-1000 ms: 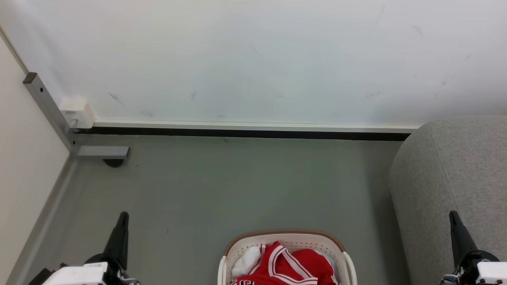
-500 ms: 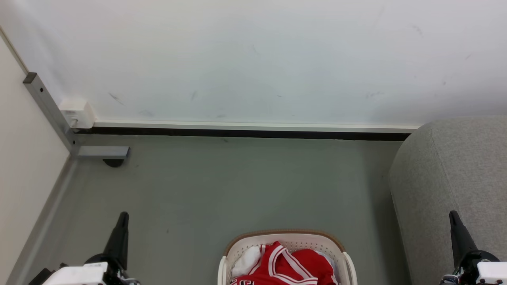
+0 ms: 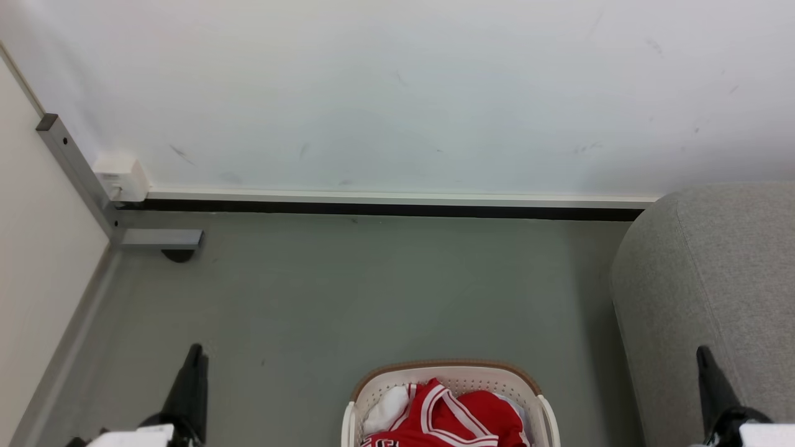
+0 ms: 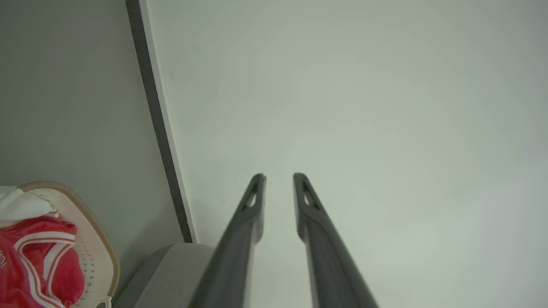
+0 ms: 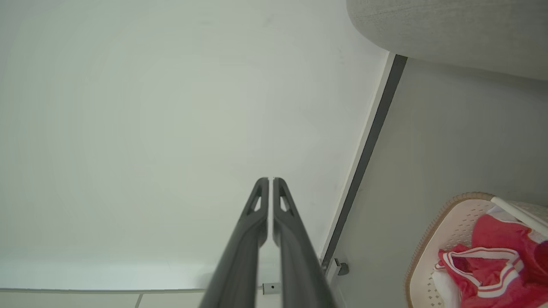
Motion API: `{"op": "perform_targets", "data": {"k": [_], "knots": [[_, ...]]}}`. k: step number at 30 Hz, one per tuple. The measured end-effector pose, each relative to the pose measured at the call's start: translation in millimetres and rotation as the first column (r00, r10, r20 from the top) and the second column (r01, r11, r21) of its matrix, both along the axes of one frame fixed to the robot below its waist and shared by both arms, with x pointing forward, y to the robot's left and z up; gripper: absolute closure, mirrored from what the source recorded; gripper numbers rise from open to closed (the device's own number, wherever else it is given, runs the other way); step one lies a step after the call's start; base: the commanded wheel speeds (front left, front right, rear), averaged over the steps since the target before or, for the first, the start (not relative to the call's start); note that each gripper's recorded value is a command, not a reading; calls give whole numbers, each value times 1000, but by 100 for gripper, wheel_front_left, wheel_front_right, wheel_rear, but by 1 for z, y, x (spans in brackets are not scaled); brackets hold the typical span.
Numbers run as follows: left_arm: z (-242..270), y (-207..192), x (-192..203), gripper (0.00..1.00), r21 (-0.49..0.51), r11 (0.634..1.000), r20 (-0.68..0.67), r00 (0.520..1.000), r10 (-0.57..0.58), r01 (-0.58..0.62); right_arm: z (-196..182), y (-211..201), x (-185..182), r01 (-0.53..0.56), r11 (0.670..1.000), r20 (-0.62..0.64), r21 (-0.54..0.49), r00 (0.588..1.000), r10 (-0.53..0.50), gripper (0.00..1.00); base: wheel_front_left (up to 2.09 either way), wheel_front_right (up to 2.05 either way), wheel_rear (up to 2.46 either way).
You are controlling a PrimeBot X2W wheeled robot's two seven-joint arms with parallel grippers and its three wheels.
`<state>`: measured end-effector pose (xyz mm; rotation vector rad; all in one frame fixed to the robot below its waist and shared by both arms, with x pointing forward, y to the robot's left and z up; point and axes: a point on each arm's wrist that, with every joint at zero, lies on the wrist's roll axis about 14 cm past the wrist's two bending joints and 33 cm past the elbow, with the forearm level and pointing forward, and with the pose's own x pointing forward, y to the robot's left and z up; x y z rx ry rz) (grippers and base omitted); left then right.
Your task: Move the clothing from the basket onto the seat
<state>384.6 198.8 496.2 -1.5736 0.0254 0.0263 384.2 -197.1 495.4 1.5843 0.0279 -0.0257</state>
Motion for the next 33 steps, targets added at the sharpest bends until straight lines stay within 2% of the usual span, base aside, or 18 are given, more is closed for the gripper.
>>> {"op": "perform_targets", "data": {"k": [4,8,14,19,26,33], "knots": [[-20,-2,-10,0,-8,1000,-60,998,3,-4,-20,5,-10,-3,1000,-58,14,998,4,0,0,0,0],[-22,-4,-10,0,12,1000,-66,998,6,-5,-21,7,-10,0,1000,-64,-6,998,0,0,0,0,0],[-24,-3,-11,0,82,997,-76,997,20,-14,-21,12,-9,-14,995,-66,-103,998,7,0,0,0,0],[-25,0,-12,0,164,986,-82,996,33,-19,-15,17,-7,-31,978,-49,-208,999,21,0,0,0,0],[-24,1,-13,0,293,956,-85,996,40,-13,-8,28,-4,-67,920,-31,-387,998,59,0,0,0,0],[-24,1,-16,0,425,905,-90,995,45,-2,-5,36,-3,-83,838,-21,-539,996,85,0,0,0,0]]}}
